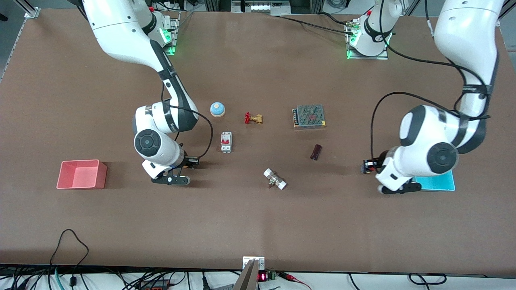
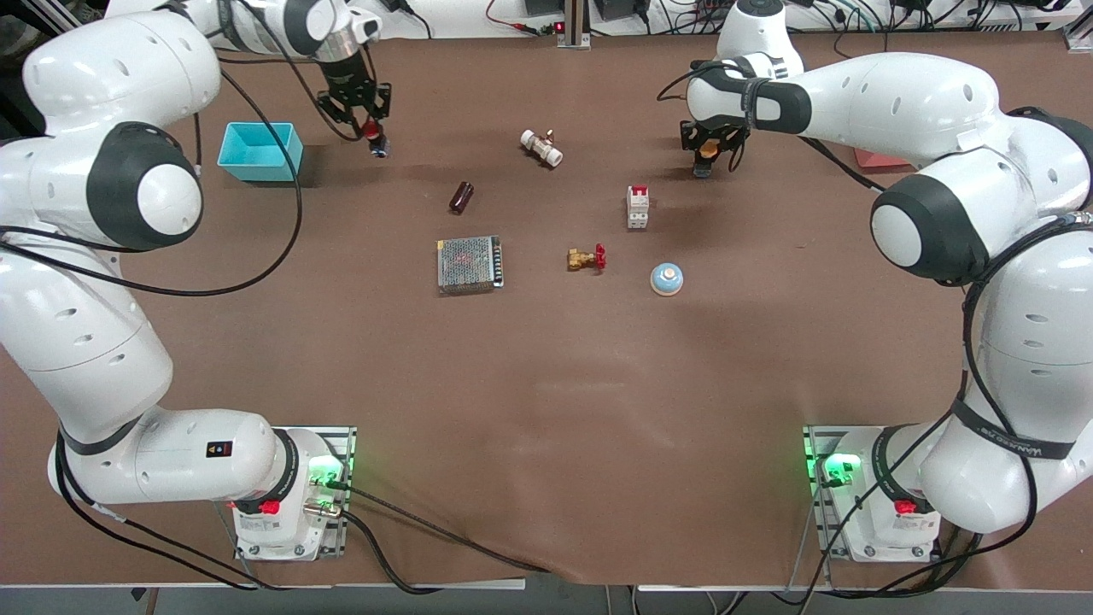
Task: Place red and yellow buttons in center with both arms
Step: 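Lift the yellow button with the right gripper while the left lifts red, then lower both buttons onto the table center and open both grippers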
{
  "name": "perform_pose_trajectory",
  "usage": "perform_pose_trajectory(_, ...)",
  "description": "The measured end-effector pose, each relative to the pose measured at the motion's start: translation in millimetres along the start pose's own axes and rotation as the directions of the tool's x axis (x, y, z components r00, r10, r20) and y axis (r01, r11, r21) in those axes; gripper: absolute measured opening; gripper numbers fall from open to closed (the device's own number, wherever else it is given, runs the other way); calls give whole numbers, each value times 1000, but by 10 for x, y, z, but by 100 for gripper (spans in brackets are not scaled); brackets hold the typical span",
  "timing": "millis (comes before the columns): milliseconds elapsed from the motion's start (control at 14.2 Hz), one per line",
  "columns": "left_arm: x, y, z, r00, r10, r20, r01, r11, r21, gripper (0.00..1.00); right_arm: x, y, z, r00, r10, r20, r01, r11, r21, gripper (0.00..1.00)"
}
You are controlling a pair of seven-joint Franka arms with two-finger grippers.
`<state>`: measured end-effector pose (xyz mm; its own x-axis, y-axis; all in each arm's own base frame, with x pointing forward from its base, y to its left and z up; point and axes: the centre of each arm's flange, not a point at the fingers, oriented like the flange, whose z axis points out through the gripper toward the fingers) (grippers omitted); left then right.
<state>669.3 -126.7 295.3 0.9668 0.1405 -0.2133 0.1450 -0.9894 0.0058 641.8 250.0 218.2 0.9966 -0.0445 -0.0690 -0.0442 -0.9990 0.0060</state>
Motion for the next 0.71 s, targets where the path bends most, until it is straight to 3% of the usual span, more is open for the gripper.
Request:
perform_pose_trajectory(71,-21,144,76,1000,-12,-7,12,1000,-2,41,2,12,14,1000,2,2,-2,1000,-2,36)
perform_pose_trajectory(141,-47,277,155,1000,-22,-12,22,1000,-4,41,7,25,20,1000,4,2,-4,1000,-3,43)
perform_pose_trajectory(424,-133,548,390,1000,-28,-6,28,1000,0,41,30,56,-13,999,53,-5,-53,999,-3,80)
perform_pose_trajectory(565,-123,562,491,1000,-29,0,29,1000,0,41,62,34,-190,997,73,-32,-73,997,14,99)
perform_pose_trajectory(706,-107,557,589,999,-31,10,31,1000,1,41,86,38,-514,995,83,-63,-80,996,36,100)
